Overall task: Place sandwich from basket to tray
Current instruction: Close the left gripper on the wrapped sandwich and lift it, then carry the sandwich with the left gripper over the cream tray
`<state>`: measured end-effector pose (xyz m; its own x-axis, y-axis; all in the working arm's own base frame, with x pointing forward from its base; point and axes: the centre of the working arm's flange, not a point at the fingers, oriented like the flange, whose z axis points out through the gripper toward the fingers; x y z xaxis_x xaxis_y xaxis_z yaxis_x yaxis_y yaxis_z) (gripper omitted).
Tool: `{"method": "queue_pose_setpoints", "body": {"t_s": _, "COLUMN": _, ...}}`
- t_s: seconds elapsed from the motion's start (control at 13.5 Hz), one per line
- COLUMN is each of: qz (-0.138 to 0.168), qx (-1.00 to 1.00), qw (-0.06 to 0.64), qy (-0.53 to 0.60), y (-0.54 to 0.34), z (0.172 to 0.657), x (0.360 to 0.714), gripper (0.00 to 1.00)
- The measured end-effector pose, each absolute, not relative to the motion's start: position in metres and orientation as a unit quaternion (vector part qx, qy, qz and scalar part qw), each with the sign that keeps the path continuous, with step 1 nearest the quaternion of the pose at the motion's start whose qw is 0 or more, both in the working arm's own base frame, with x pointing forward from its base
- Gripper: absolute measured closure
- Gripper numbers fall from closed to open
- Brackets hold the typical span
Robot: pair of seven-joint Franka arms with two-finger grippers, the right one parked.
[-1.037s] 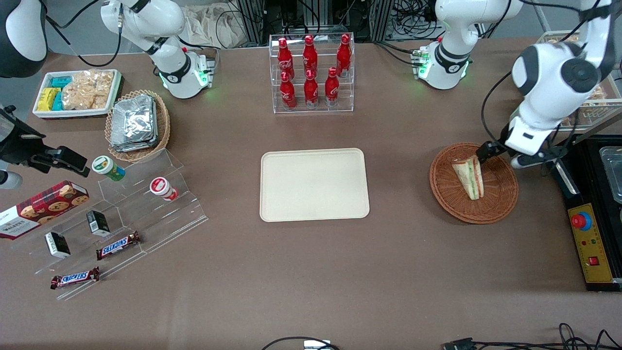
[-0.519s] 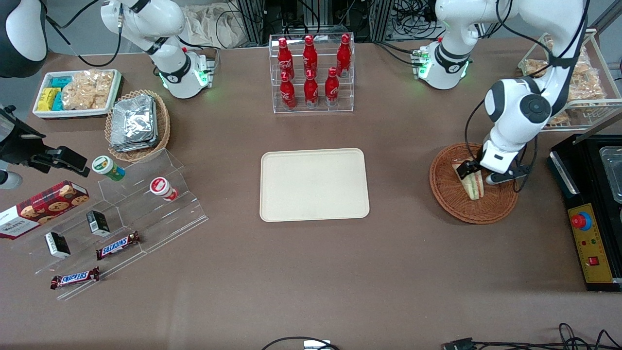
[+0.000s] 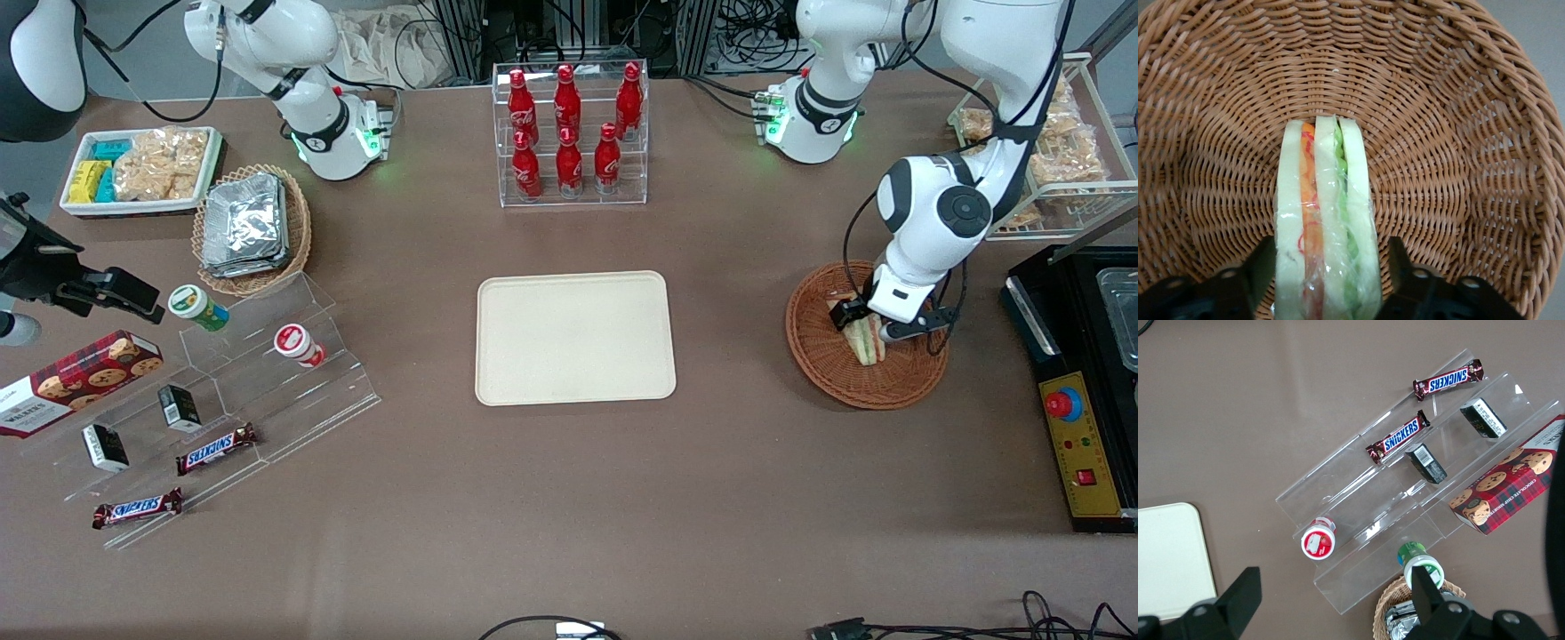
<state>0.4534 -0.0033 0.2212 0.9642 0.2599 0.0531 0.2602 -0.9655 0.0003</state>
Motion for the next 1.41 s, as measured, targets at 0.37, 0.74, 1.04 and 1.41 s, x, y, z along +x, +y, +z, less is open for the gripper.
{"method": "queue_pose_setpoints", "body": {"t_s": 0.37, "qz": -0.028, "qx": -0.991, "qw": 0.003, "qy": -0.131, "y": -0.003, "z": 0.226, "x": 0.454, "gripper": 0.66}}
{"method": "queue_pose_setpoints", "body": {"t_s": 0.74, "qz": -0.01, "qx": -0.991, "qw": 0.012, "qy": -0.135, "y": -0.008, "z": 0.31, "x": 0.461, "gripper": 0.71}}
{"method": "queue_pose_setpoints", "body": {"t_s": 1.04, "qz": 0.012, "qx": -0.992, "qw": 0.022, "qy": -0.125, "y": -0.007, "z": 0.446, "x": 0.476, "gripper": 0.82}}
{"method": "queue_pose_setpoints", "body": {"t_s": 1.41, "qz": 0.04, "qx": -0.994, "qw": 0.019, "qy": -0.1, "y": -0.026, "z": 0.591, "x": 0.495, "gripper": 0.82}}
